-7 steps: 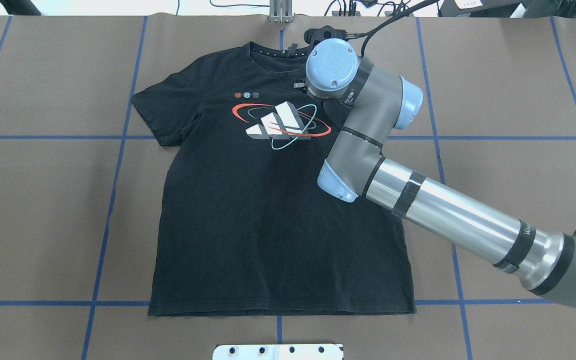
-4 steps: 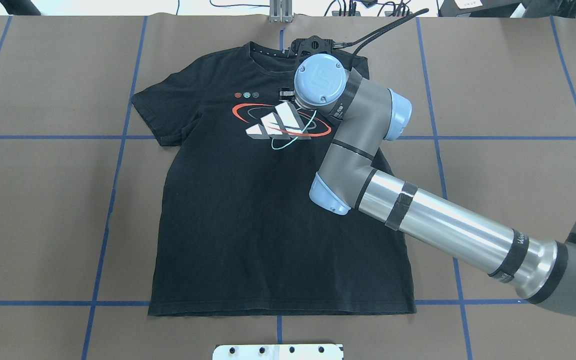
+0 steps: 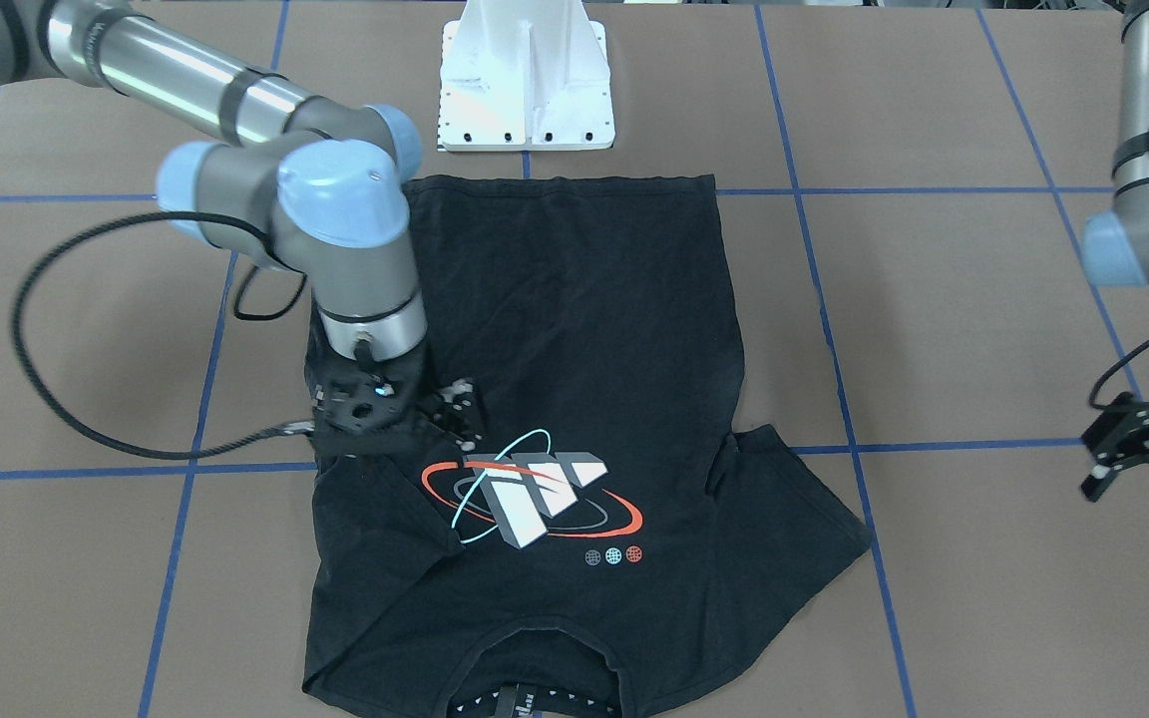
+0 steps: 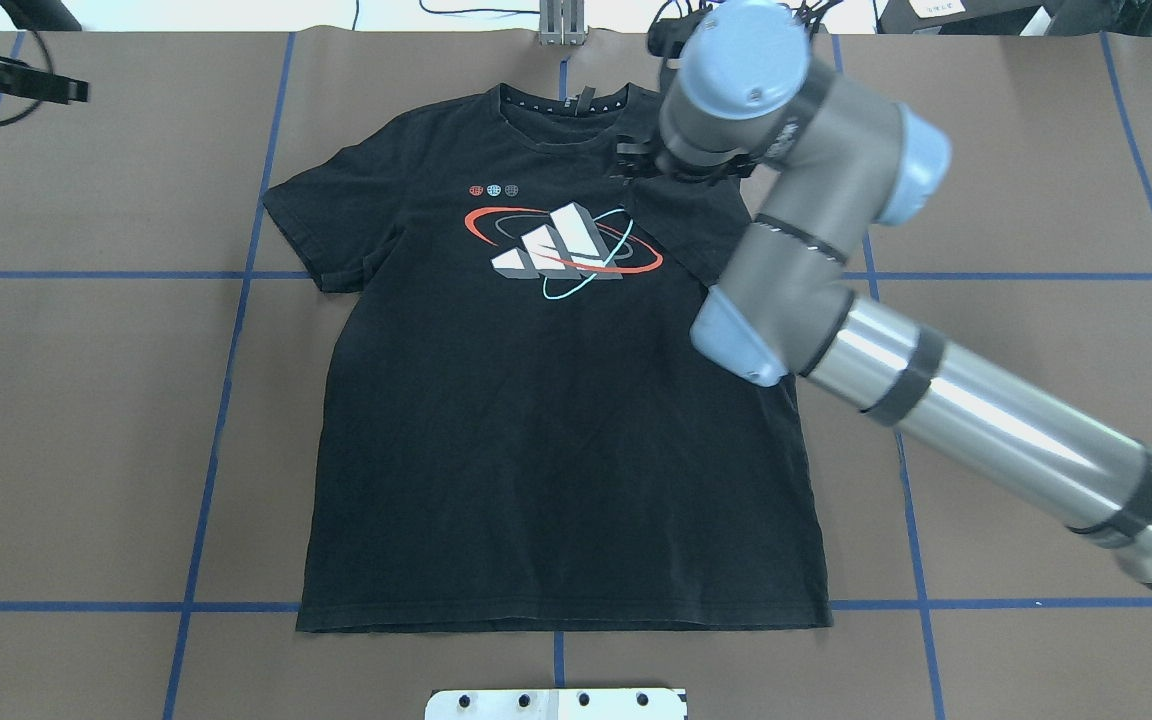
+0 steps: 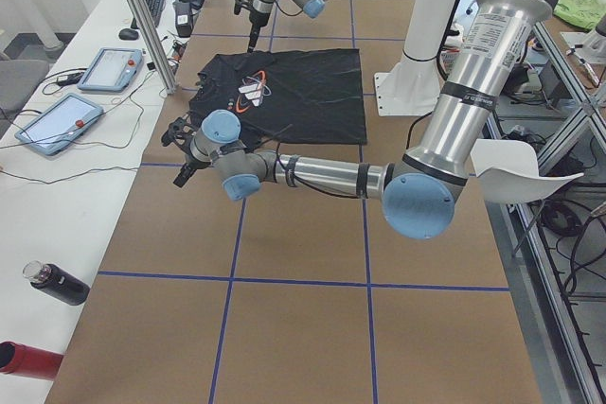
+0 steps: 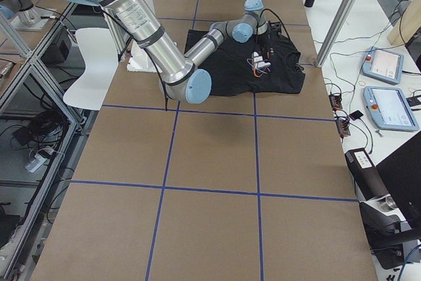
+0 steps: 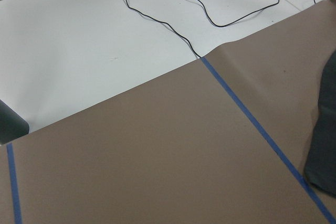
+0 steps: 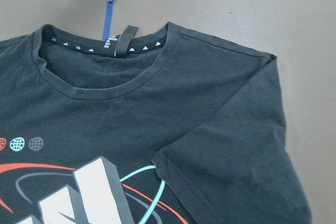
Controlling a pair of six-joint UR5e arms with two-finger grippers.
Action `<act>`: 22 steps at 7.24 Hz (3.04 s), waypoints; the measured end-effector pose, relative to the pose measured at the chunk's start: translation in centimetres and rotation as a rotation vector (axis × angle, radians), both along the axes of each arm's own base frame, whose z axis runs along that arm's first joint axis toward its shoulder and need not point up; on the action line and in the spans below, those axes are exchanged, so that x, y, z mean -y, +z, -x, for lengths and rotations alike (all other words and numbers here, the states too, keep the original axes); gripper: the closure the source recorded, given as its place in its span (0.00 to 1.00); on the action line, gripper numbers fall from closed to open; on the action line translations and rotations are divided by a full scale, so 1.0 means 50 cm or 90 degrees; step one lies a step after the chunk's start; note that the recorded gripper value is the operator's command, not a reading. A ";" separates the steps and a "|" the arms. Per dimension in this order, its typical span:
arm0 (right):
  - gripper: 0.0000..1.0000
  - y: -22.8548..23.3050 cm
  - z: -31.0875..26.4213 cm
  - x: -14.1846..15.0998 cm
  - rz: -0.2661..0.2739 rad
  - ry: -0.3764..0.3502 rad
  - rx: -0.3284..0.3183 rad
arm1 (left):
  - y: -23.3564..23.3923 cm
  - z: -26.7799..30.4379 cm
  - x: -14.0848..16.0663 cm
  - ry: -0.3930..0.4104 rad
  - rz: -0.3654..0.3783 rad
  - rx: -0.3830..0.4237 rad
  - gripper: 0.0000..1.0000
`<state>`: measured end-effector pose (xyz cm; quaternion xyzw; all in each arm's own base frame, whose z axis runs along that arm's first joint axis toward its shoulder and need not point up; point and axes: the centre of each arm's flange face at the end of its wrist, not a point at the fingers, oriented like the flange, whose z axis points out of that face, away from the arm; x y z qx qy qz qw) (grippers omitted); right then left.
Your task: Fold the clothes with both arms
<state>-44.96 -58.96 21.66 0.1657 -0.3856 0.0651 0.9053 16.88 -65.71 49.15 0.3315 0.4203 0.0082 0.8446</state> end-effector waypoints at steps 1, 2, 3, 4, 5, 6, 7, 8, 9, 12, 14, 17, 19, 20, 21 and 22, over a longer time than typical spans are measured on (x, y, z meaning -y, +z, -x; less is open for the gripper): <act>0.00 0.047 -0.091 -0.005 0.000 -0.019 0.000 | -0.012 -0.081 0.008 -0.028 0.032 -0.022 0.02; 0.00 0.099 -0.170 -0.002 -0.008 -0.042 -0.009 | -0.022 -0.151 0.007 -0.054 0.057 -0.039 0.06; 0.00 0.160 -0.245 0.006 -0.019 -0.069 -0.026 | -0.033 -0.218 -0.001 -0.085 0.080 -0.057 0.15; 0.00 0.220 -0.309 0.013 -0.030 -0.093 -0.043 | -0.041 -0.280 -0.018 -0.115 0.102 -0.075 0.19; 0.00 0.275 -0.361 0.014 -0.040 -0.113 -0.049 | -0.045 -0.335 -0.038 -0.139 0.118 -0.089 0.22; 0.00 0.322 -0.402 0.009 -0.050 -0.126 -0.048 | -0.044 -0.378 -0.057 -0.153 0.123 -0.091 0.23; 0.00 0.351 -0.425 0.004 -0.057 -0.133 -0.046 | -0.038 -0.407 -0.070 -0.158 0.124 -0.085 0.34; 0.00 0.365 -0.434 0.002 -0.060 -0.137 -0.046 | -0.023 -0.429 -0.079 -0.156 0.127 -0.075 0.36; 0.00 0.371 -0.437 0.002 -0.061 -0.138 -0.047 | -0.011 -0.447 -0.085 -0.147 0.126 -0.063 0.41; 0.00 0.373 -0.439 0.002 -0.062 -0.139 -0.048 | -0.005 -0.463 -0.088 -0.126 0.104 -0.036 0.47; 0.00 0.373 -0.439 0.003 -0.062 -0.138 -0.048 | -0.018 -0.467 -0.081 -0.124 0.096 -0.036 0.49; 0.00 0.375 -0.437 0.005 -0.061 -0.138 -0.049 | -0.016 -0.463 -0.073 -0.133 0.087 -0.026 0.49; 0.00 0.378 -0.436 0.006 -0.058 -0.138 -0.049 | -0.013 -0.462 -0.071 -0.134 0.082 -0.019 0.53; 0.00 0.378 -0.435 0.007 -0.058 -0.137 -0.049 | -0.015 -0.465 -0.071 -0.133 0.081 -0.019 0.55; 0.00 0.377 -0.434 0.007 -0.058 -0.137 -0.050 | -0.018 -0.468 -0.071 -0.132 0.080 -0.020 0.55; 0.00 0.376 -0.434 0.007 -0.059 -0.137 -0.050 | -0.019 -0.470 -0.072 -0.131 0.080 -0.020 0.56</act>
